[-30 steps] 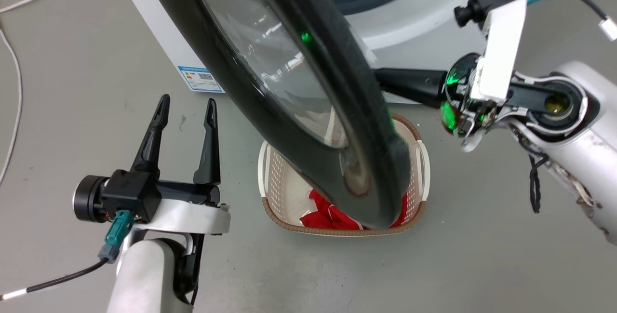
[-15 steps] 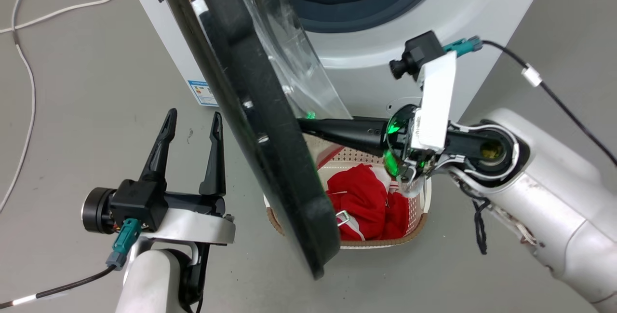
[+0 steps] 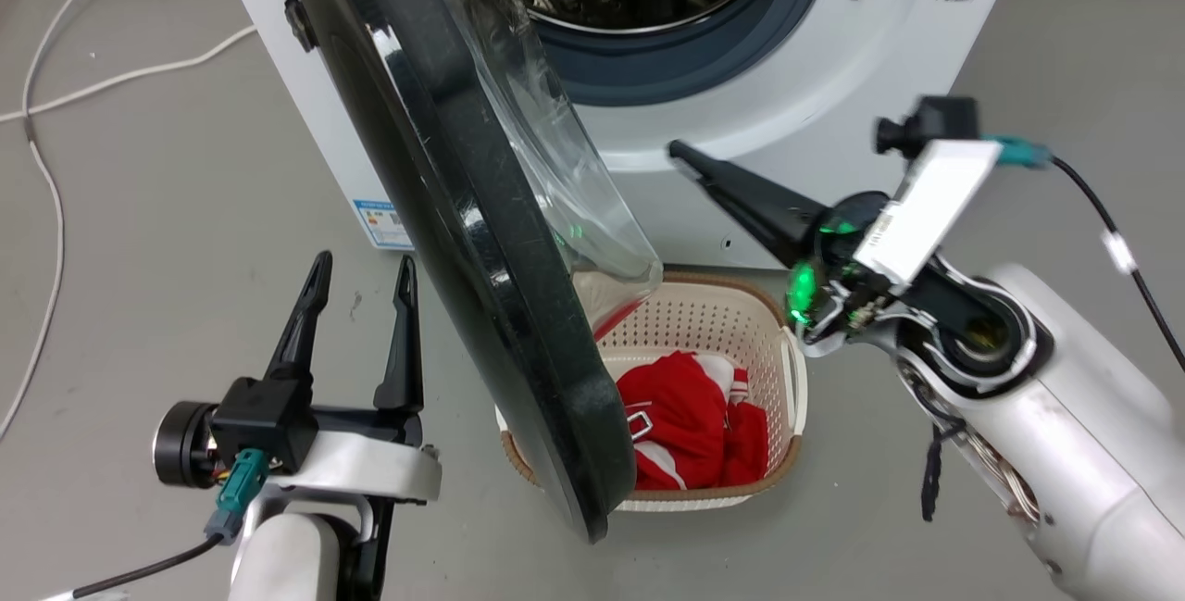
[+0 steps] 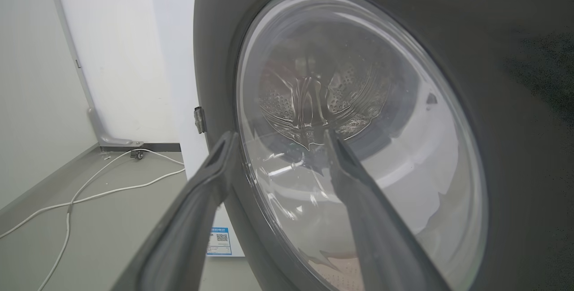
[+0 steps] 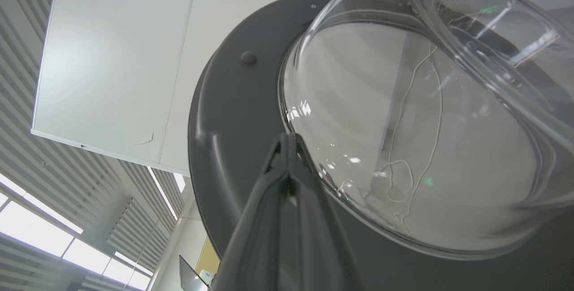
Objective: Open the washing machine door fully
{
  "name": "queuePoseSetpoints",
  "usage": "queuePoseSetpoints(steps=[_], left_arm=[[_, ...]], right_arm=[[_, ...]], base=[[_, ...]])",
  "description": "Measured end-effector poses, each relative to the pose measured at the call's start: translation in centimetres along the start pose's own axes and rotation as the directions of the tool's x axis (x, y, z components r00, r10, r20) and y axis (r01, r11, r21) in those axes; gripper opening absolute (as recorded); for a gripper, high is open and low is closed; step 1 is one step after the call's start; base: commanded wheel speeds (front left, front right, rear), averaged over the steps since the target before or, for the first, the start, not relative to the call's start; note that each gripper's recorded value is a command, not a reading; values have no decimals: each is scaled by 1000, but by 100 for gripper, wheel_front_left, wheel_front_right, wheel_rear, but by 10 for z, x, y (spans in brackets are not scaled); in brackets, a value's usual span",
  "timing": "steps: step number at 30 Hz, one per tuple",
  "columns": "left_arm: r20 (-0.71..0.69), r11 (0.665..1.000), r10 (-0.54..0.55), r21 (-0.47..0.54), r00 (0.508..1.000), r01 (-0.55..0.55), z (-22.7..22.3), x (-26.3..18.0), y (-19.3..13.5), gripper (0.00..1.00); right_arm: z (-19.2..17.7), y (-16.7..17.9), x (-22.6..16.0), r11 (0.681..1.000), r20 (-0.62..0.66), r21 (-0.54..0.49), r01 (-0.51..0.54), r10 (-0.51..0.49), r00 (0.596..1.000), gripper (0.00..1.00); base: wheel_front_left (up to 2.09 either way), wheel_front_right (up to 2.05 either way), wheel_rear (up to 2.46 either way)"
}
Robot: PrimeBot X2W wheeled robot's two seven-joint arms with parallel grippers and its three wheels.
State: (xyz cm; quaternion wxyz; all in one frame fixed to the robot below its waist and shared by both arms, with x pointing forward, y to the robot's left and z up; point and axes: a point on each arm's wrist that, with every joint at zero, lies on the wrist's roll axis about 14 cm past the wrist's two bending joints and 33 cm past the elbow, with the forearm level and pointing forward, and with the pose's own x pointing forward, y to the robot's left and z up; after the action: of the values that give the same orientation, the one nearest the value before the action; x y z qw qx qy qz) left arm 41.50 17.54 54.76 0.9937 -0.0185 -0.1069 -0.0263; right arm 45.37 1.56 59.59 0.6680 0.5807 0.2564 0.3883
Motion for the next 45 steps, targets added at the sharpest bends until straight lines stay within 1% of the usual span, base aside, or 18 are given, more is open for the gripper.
queuePoseSetpoints(steps=[4, 6, 7, 9, 11, 15, 17, 21, 25, 27, 29, 32, 34, 35, 37, 40, 43, 45], left_arm=[[0, 1000, 2, 4, 1000, -2, 2, -8, 0, 100], [4, 1000, 0, 6, 1000, 0, 5, -10, -1, 100], [5, 1000, -2, 9, 1000, 2, 6, -11, -2, 100], [6, 1000, -4, 9, 1000, 4, 7, -14, -2, 100], [10, 1000, -7, 9, 1000, 7, 9, -17, -3, 100], [13, 1000, -5, 13, 1000, 5, 12, -23, -2, 100], [16, 1000, -3, 14, 1000, 3, 14, -26, -2, 100], [16, 1000, 4, 13, 1000, -4, 15, -32, 0, 100], [14, 1000, 8, 13, 1000, -8, 15, -36, 1, 100], [19, 1000, 9, 14, 1000, -10, 17, -37, 2, 100], [17, 1000, 10, 14, 1000, -10, 16, -38, 2, 100], [17, 1000, 12, 14, 1000, -13, 16, -37, 3, 100], [15, 1000, 13, 15, 1000, -13, 16, -37, 3, 100], [12, 1000, 14, 18, 1000, -14, 14, -36, 3, 100], [11, 1000, 11, 22, 1000, -11, 14, -35, 3, 100], [14, 1000, 6, 23, 1000, -6, 15, -34, 2, 100], [14, 1000, 4, 24, 1000, -4, 15, -34, 2, 100], [15, 1000, 3, 25, 1000, -3, 15, -34, 2, 100]], right_arm=[[28, -2, -30, 1000, 200, -11, 9, -6, 980, 0], [41, -10, -51, 999, 304, -31, 45, -33, 952, 61], [47, -12, -61, 998, 354, -34, 54, -38, 934, 100], [58, -16, -82, 996, 453, -48, 81, -50, 890, 100], [65, -25, -105, 987, 531, -77, 137, -76, 844, 100], [67, -43, -142, 956, 642, -137, 260, -115, 758, 100], [67, -52, -159, 929, 679, -170, 329, -132, 722, 100], [68, -65, -185, 866, 730, -225, 446, -153, 666, 100], [83, -58, -213, 757, 815, -311, 575, -98, 571, 100], [82, -51, -221, 687, 839, -356, 634, -64, 540, 100], [82, -39, -225, 628, 856, -393, 671, -17, 517, 100], [80, -16, -223, 484, 850, -485, 729, 66, 522, 100], [78, 1, -220, 365, 834, -542, 757, 117, 540, 100], [70, 14, -211, 229, 804, -595, 770, 158, 574, 100], [61, 12, -206, 158, 786, -618, 770, 147, 600, 100], [47, 3, -201, 89, 765, -643, 760, 104, 635, 100], [37, -10, -201, 67, 757, -653, 754, 56, 651, 100], [34, -19, -205, 69, 760, -649, 757, 26, 649, 100]], base=[[0, 0, 0], [0, 0, 0], [0, 0, 0], [0, 0, 0], [0, 0, 0], [0, 0, 0], [0, 0, 0], [0, 0, 0], [0, 0, 0], [0, 0, 0], [0, 0, 0], [0, 0, 0], [0, 0, 0], [0, 0, 0], [0, 0, 0], [0, 0, 0], [0, 0, 0], [0, 0, 0]])
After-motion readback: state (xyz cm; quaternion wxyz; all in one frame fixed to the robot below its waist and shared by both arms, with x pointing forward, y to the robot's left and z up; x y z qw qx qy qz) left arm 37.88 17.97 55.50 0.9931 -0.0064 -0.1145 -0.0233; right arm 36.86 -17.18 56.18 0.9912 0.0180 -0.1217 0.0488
